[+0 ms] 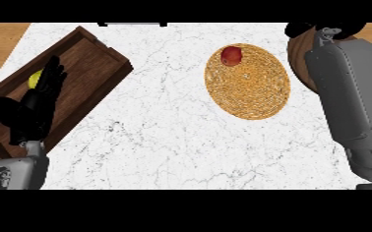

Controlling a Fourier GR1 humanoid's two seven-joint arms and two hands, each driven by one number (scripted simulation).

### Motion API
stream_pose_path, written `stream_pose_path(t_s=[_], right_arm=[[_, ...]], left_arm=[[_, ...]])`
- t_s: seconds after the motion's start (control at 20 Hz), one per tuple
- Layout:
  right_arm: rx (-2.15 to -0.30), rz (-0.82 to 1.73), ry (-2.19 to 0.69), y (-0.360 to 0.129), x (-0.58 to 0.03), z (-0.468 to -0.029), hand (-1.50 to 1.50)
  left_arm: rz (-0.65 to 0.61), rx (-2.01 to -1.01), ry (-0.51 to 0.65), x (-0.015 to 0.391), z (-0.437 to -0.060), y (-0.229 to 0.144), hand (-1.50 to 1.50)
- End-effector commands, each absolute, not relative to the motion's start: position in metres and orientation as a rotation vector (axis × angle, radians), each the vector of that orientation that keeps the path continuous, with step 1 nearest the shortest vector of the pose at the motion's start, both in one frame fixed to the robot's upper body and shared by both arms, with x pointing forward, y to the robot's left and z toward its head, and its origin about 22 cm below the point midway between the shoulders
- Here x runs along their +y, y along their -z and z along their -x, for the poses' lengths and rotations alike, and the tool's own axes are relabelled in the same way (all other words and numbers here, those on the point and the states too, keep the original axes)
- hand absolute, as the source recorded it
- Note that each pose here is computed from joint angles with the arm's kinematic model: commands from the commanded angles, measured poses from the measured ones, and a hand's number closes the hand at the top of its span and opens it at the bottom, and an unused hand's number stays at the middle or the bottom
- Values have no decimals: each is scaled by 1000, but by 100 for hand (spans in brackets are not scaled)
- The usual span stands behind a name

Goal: Pick the bell pepper from the placemat and place it in the bowl

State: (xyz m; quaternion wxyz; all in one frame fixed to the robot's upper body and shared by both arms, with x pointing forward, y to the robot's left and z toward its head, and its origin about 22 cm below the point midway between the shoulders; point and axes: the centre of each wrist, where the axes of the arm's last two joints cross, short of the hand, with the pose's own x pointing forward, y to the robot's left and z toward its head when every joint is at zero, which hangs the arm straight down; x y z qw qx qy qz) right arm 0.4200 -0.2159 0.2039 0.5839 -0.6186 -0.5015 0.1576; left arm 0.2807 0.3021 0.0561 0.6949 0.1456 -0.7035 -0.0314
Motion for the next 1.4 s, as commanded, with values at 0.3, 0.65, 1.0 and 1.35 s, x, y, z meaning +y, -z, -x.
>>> stream_pose_path(t_s=[0.3, 0.65, 1.0, 1.35], right_arm=[[-1200, 1372, -241, -173, -305, -431, 150], [-1201, 1370, -244, -147, -383, -421, 150], [-841, 1382, -389, -109, -424, -401, 150], [-895, 1155, -294, -100, -446, -389, -150]], left_arm=[[-320, -1590, 95, 301, -288, -48, 0], [-288, -1591, 78, 277, -291, -58, 0], [-293, -1597, 100, 299, -293, -70, 0], [-289, -1603, 98, 293, -294, -72, 0]])
